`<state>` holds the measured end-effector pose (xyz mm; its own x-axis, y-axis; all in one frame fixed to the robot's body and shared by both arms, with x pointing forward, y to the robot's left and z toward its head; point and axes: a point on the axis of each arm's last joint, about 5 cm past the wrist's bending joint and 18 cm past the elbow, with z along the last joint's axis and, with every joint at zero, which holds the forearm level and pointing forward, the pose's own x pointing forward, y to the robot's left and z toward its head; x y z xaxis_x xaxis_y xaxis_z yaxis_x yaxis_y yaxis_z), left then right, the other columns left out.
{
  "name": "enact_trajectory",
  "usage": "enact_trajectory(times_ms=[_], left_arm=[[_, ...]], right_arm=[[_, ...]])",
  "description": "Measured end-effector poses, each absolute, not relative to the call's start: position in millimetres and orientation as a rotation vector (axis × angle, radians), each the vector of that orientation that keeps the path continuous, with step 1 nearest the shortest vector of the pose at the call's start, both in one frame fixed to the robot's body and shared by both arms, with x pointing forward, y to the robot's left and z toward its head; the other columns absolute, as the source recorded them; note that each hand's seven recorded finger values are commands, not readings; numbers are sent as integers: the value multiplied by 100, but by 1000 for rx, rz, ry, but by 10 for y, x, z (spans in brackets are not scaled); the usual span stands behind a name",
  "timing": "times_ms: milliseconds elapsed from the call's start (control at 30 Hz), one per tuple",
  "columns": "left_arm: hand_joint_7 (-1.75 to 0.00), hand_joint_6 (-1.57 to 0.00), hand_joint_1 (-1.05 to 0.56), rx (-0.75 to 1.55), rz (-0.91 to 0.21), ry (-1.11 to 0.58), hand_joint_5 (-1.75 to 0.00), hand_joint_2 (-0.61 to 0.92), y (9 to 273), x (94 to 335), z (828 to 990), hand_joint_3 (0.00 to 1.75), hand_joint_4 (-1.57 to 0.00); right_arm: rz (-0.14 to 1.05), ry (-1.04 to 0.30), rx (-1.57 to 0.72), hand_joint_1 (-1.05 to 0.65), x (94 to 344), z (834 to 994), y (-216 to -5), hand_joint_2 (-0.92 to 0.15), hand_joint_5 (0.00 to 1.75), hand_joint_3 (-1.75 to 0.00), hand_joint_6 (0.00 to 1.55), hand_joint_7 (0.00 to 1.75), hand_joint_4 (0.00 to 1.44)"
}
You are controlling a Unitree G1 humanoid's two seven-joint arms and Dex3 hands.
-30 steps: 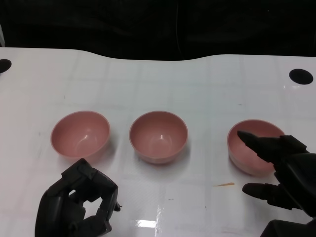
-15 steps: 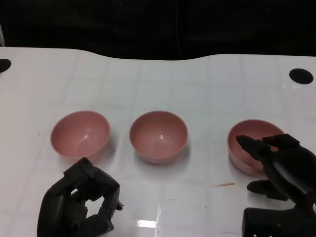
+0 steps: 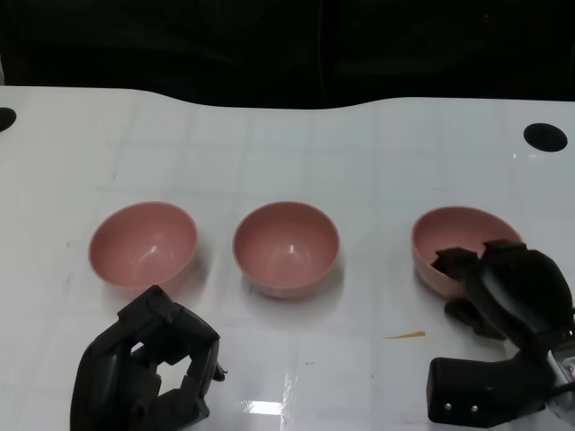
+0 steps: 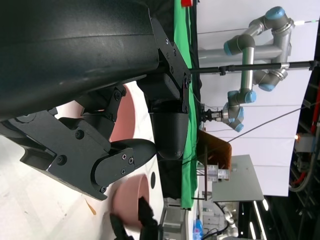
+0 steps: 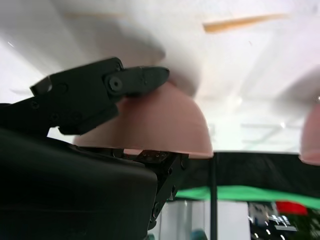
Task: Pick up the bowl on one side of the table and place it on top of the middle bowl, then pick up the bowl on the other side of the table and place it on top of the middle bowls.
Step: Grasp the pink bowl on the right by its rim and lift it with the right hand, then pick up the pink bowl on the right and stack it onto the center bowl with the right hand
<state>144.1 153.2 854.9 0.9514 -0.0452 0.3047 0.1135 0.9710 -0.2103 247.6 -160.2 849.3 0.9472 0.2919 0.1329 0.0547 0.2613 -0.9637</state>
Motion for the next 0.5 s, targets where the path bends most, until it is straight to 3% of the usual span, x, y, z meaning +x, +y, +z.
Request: enact_trajectory(times_ms=[100, 200, 400, 500], left_arm=[[-145, -73, -16, -229, -82, -303, -171, 63, 1531, 1440, 8548, 95, -75], [-145, -73, -16, -231, -81, -302, -171, 62, 1531, 1439, 8548, 96, -75], [-145, -73, -17, -231, -80, -302, -170, 60, 1530, 1438, 8547, 98, -75], [-144, -73, -18, -234, -80, -302, -169, 63, 1523, 1438, 8546, 92, -74]], right_arm=[[156, -344, -1276, -12, 2505, 8511, -1584, -44, 174, -108, 73, 174, 94], [157, -387, -1238, -13, 2508, 8519, -1556, -40, 175, -116, 72, 175, 94], [165, -413, -1227, -14, 2505, 8527, -1527, -41, 175, -113, 71, 175, 95], [152, -548, -1149, -13, 2538, 8681, -1425, -40, 175, -109, 72, 175, 96]])
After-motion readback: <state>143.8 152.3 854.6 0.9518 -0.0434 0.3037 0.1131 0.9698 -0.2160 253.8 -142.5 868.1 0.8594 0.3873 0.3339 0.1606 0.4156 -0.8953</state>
